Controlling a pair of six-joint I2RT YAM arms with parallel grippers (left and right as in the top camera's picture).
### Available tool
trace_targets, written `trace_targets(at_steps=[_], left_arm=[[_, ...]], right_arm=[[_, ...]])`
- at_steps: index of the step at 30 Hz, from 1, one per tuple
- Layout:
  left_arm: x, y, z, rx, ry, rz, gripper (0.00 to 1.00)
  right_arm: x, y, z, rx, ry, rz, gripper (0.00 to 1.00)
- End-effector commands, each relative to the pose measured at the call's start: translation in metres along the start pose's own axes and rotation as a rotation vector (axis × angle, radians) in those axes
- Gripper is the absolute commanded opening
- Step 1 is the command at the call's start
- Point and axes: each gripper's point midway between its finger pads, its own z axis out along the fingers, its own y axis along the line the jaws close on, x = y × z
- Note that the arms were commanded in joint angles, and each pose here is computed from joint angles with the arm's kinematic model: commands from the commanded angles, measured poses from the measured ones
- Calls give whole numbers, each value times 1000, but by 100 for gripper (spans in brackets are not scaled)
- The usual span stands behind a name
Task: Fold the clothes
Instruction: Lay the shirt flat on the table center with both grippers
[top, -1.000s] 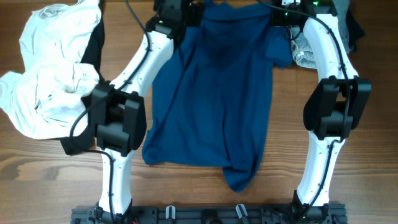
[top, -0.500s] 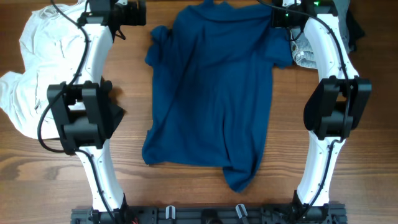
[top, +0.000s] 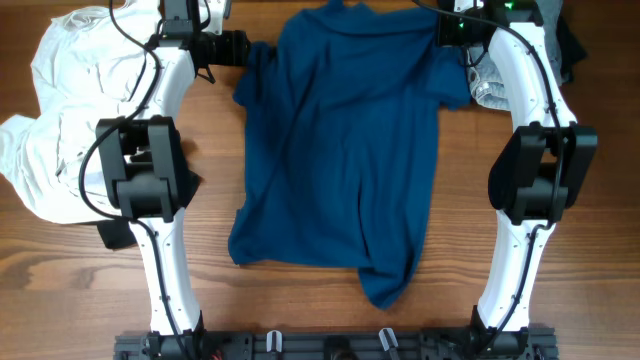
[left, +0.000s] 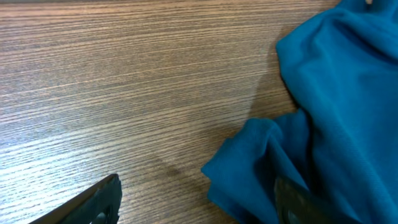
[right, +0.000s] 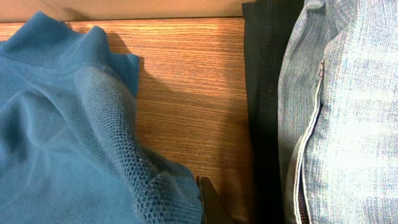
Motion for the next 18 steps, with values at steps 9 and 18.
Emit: trace_targets(at_steps=[9, 18], left_arm=[[21, -7, 35, 41, 28, 11, 76], [1, -30, 41, 61, -53, 66, 55]], right_arm=[[4, -9, 3, 26, 12, -12, 4], [4, -11, 3, 27, 13, -10, 4]])
